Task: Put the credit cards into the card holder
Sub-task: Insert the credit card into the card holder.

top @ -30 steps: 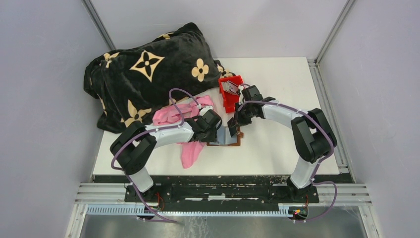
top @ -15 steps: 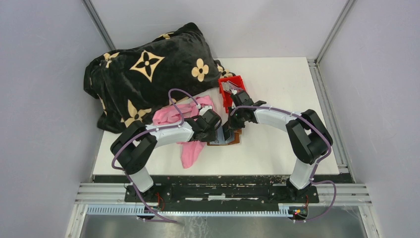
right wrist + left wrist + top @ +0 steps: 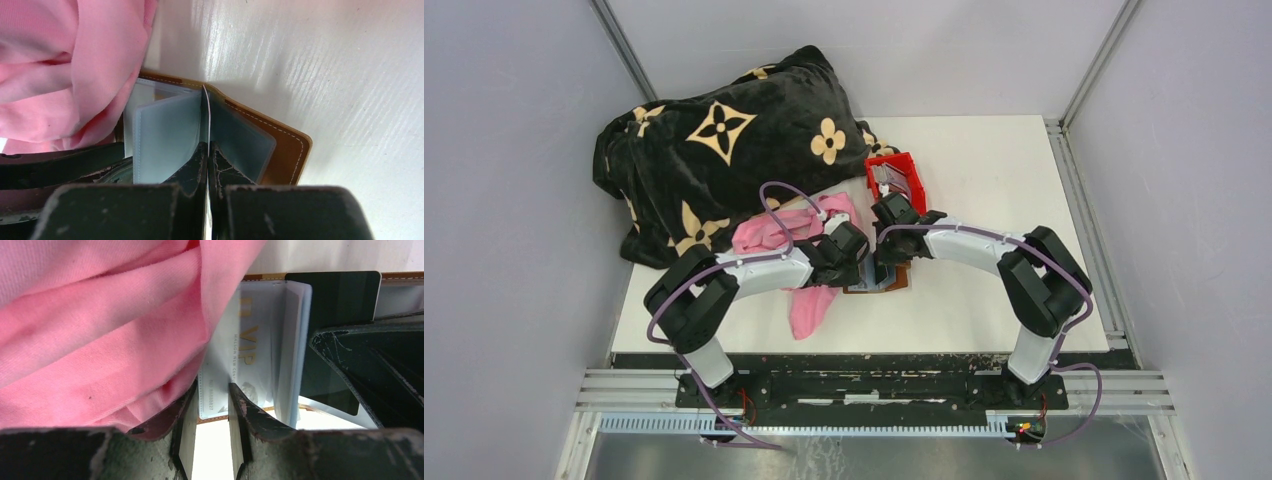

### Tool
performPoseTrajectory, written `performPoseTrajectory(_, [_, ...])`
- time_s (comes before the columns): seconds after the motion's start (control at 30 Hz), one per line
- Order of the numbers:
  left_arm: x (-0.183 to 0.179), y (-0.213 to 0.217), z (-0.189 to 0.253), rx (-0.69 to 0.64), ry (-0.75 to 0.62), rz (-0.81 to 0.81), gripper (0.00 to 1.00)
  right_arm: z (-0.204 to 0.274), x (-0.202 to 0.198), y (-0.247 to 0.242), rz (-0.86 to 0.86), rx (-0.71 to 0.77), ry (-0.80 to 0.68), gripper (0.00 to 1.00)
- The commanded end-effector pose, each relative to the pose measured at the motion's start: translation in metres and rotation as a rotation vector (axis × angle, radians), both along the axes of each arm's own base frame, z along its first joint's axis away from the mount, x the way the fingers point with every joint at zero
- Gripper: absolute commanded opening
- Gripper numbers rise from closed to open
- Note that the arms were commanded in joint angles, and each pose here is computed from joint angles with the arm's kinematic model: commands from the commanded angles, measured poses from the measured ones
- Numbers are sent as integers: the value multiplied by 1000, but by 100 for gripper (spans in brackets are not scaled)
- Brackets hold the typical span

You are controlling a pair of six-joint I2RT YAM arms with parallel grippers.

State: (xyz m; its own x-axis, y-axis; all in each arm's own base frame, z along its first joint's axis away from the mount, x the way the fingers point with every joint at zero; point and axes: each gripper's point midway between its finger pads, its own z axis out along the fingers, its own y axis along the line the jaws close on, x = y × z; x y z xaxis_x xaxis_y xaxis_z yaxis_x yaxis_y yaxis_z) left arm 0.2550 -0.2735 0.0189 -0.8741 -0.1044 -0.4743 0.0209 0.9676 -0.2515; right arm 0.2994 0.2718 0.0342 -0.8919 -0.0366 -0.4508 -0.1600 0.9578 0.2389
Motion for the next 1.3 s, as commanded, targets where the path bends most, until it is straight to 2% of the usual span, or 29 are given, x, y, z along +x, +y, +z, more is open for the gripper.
performPoseTrajectory(0.0, [-20, 7, -15, 16, 64, 10, 37, -26, -16, -47, 27, -254, 33, 1])
performPoseTrajectory(0.33, [-20, 18, -8, 50, 31, -8, 38, -6, -3, -59, 70, -331, -46, 1])
performPoseTrajectory(0.53, [-20, 16, -3, 24, 13, -13, 38, 0, -1, -61, 86, -345, -62, 1])
performPoseTrajectory(1.27, [-21, -12, -15, -55, 58, -95, 35, 43, 4, -50, 42, -177, -105, 1])
